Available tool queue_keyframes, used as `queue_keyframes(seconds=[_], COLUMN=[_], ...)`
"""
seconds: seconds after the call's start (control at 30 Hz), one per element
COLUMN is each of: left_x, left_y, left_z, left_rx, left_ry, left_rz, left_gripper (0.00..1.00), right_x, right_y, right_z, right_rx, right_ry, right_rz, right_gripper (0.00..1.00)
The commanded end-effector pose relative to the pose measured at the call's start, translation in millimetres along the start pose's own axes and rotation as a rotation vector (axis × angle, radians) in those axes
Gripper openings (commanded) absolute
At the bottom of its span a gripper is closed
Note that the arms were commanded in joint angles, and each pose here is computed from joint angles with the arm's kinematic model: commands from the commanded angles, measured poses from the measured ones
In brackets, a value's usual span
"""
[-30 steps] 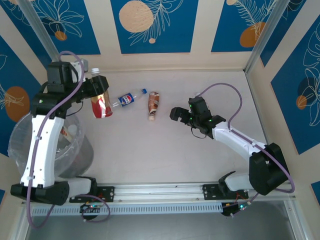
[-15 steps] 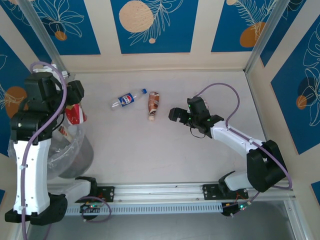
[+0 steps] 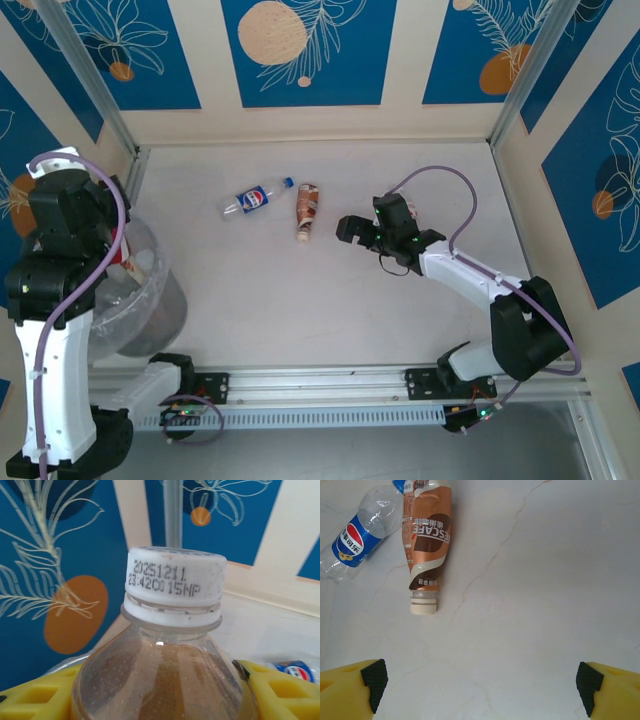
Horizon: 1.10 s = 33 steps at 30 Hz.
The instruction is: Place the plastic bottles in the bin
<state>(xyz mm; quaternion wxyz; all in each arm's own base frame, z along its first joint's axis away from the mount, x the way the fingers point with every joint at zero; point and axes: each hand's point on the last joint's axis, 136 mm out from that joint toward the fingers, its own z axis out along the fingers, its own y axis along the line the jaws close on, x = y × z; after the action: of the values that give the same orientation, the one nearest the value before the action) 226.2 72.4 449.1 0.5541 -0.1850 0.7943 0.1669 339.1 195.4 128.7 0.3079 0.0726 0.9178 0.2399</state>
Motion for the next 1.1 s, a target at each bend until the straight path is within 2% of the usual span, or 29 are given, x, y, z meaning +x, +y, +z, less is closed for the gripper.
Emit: queue_keyframes(seconds=[0.0, 0.1, 0.3, 0.4, 0.57, 0.73, 0.9, 1.07], left_x=[-4.4, 10.1, 30.4, 37.8, 55.0, 58.5, 75.9, 89.6], left_y=[36.3, 60.0, 77.9, 76.0, 62.4, 64.3, 69.1, 82.0], left_z=[-4.9, -6.8, -12.8, -8.5, 21.2, 41.9, 53.8, 65.0], left_rx=[-0.197, -0.347, -0.436, -0.428, -0.397, -0.36, -0.333, -0.366], left_ry=[-0.046, -0.022, -0.006, -0.001, 0.061, 0.083, 0.133, 0.167], left_rz=[0.05, 0.121, 0.145, 0.139, 0.137, 0.051, -0.039, -0.127], left_gripper=[0.53, 0.54, 0.56, 0.56, 0.57, 0.56, 0.56, 0.56], right_x=[-10.2, -10.9, -16.1, -16.5, -15.3, -13.5, -11.7, -13.5], right_y=[7.6, 6.9, 13.2, 16.2, 16.9, 10.5, 4.2, 5.7], right_z=[-1.4, -1.2, -1.5, -0.2, -0.2, -5.5, -7.6, -6.1], right_rx=[-0.017, -0.018, -0.05, -0.061, -0.066, -0.048, -0.033, -0.039], right_ry=[-0.02, -0.031, -0.053, -0.046, -0.041, -0.054, -0.063, -0.059], right_rz=[-0.02, -0.019, -0.031, -0.039, -0.041, -0.041, -0.037, -0.046], right_gripper=[0.99, 0.99, 0.99, 0.99, 0.99, 0.99, 0.99, 0.99])
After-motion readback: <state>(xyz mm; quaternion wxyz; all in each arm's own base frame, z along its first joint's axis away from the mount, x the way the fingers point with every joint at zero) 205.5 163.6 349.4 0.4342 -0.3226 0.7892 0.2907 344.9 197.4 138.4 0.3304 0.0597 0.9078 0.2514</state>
